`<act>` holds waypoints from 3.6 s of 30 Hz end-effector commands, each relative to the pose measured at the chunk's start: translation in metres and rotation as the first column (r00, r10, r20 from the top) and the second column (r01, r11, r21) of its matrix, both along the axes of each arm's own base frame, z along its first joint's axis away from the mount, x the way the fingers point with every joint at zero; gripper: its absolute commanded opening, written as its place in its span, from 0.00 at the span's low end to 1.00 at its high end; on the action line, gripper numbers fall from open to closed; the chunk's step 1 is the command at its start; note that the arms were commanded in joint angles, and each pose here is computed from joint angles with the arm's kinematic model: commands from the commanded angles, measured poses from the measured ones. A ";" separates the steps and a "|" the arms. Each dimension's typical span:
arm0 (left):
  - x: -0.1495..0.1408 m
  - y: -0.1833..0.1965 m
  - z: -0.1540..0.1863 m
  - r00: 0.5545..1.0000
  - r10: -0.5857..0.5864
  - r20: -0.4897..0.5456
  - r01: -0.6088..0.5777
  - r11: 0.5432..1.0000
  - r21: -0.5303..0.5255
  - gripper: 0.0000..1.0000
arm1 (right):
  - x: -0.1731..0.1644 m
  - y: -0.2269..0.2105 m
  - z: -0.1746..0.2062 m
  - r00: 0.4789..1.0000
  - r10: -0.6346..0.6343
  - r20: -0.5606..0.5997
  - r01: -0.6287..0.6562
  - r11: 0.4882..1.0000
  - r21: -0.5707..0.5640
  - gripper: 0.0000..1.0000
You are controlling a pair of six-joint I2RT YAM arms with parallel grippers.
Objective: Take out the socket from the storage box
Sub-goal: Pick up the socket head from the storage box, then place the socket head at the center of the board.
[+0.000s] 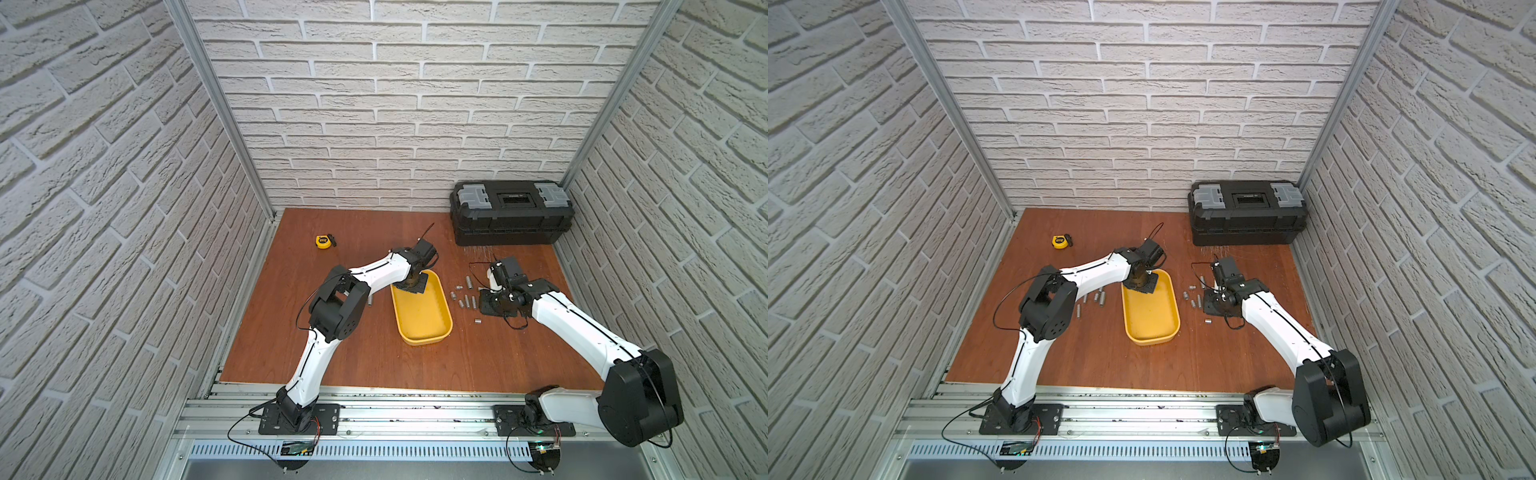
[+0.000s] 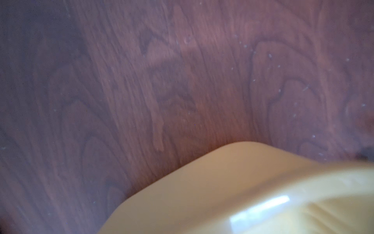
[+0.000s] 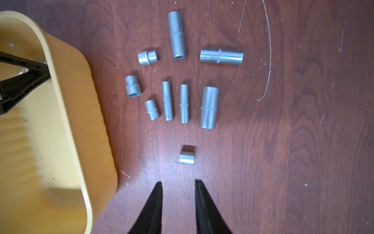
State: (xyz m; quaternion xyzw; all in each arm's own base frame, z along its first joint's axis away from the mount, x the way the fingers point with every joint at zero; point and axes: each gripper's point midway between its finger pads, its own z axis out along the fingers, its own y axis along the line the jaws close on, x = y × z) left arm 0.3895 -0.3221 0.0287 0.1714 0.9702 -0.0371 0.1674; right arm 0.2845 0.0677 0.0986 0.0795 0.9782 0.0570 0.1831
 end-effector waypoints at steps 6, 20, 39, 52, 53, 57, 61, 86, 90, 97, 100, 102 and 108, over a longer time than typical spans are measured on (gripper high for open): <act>-0.004 0.006 -0.004 1.000 0.008 -0.014 -0.008 1.000 0.006 0.03 | 0.001 -0.005 0.009 0.999 -0.001 0.034 0.001 1.000 -0.007 0.28; -0.007 0.045 0.123 0.978 0.084 0.190 -0.061 0.991 -0.121 0.04 | 0.009 0.001 0.007 1.000 0.017 0.018 -0.017 1.000 0.011 0.26; -0.048 0.156 0.063 0.955 0.293 0.048 -0.292 0.956 -0.021 0.04 | 0.006 0.001 -0.002 1.000 0.014 0.006 -0.014 1.000 0.013 0.25; -0.079 0.166 0.023 0.944 0.330 -0.028 -0.329 0.944 0.029 0.04 | 0.006 0.003 -0.009 1.000 0.015 -0.010 -0.015 1.000 0.021 0.25; -0.079 0.165 0.022 0.944 0.328 -0.031 -0.327 0.944 0.030 0.05 | 0.007 0.003 -0.008 1.000 0.014 -0.005 -0.014 1.000 0.020 0.25; -0.079 0.163 0.011 0.945 0.322 -0.052 -0.321 0.947 0.035 0.05 | 0.005 0.002 -0.009 1.000 0.013 -0.010 -0.013 1.000 0.016 0.25; -0.081 0.160 0.002 0.945 0.319 -0.073 -0.317 0.948 0.042 0.05 | 0.004 0.001 -0.010 1.000 0.013 -0.014 -0.013 1.000 0.012 0.25; -0.086 0.165 -0.005 0.942 0.327 -0.075 -0.323 0.944 0.061 0.18 | 0.005 0.000 -0.009 1.000 0.016 -0.013 -0.016 1.000 0.006 0.25; -0.084 0.165 -0.001 0.942 0.330 -0.065 -0.326 0.944 0.056 0.21 | 0.006 0.000 -0.007 1.000 0.018 -0.010 -0.018 1.000 0.002 0.25; -0.082 0.166 0.005 0.943 0.329 -0.047 -0.326 0.944 0.056 0.22 | 0.007 -0.001 -0.004 1.000 0.020 -0.006 -0.020 1.000 -0.001 0.25; -0.076 0.169 0.022 0.942 0.334 0.014 -0.335 0.942 0.037 0.22 | 0.008 -0.002 -0.002 1.000 0.017 0.003 -0.017 1.000 -0.005 0.25; -0.070 0.174 0.038 0.938 0.339 0.074 -0.342 0.939 0.026 0.22 | 0.010 -0.003 0.002 1.000 0.017 0.017 -0.017 1.000 -0.010 0.25; -0.054 0.214 0.099 0.872 0.371 0.319 -0.396 0.918 0.016 0.27 | 0.024 -0.012 0.046 0.980 0.020 0.197 -0.012 0.999 -0.045 0.25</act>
